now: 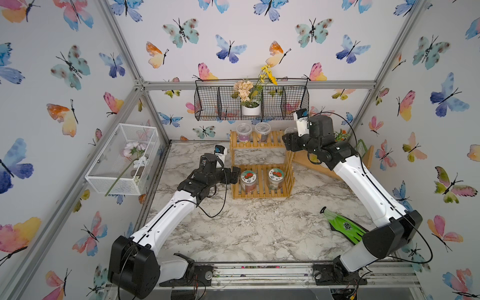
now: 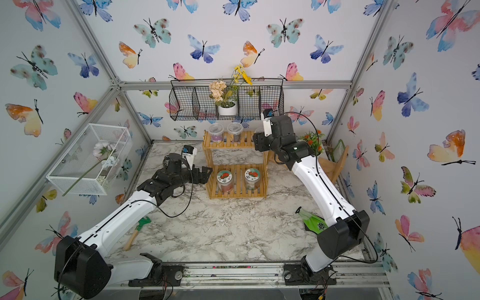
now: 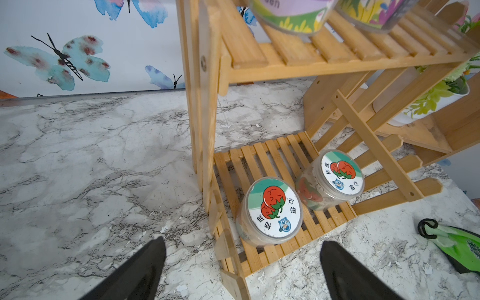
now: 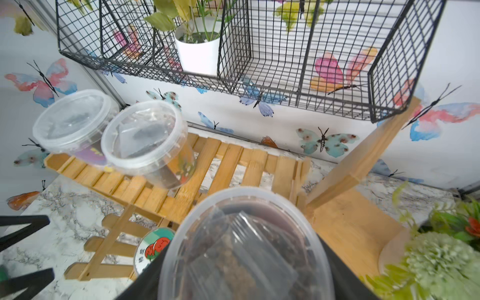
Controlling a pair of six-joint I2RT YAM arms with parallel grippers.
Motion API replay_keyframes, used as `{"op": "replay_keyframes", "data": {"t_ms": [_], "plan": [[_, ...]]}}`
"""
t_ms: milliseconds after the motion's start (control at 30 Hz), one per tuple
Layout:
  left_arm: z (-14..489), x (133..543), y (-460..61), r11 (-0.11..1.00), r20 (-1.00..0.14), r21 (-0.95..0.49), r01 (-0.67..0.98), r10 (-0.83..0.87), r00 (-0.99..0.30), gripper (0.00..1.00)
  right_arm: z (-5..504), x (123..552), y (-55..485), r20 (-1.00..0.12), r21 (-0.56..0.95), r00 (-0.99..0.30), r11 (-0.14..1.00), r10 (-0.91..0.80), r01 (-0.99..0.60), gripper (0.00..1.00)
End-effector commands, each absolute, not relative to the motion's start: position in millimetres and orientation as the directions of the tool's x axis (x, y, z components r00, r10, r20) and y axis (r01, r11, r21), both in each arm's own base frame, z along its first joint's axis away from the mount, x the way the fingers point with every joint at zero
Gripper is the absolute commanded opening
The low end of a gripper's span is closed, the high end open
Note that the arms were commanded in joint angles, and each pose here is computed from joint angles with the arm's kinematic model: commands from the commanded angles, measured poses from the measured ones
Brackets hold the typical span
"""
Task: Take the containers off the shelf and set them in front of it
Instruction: 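Pick up a container from the shelf.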
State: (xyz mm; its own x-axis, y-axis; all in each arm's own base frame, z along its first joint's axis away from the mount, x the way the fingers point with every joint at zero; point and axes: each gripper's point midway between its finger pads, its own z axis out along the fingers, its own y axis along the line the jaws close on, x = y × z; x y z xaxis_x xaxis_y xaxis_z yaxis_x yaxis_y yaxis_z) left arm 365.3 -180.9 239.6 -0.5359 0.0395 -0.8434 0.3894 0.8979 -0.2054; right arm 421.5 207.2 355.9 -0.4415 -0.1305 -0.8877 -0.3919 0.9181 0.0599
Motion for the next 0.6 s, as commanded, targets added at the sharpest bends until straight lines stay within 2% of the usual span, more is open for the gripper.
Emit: {"op": "replay_keyframes", "data": {"t_ms": [0,567], "plan": [[245,358,-183,0.879,-0.853,-0.207,0.429,0.052,-0.519,0.99,359,399,211,-0.897,0.088,-0.426,0.897,-0.118,-0.434,0.6],[240,357,-183,0.878,-0.849,-0.206,0.431,0.058,-0.525,0.99,293,304,210,-0.863,0.096,-0.47,0.852,-0.186,-0.514,0.6]]}}
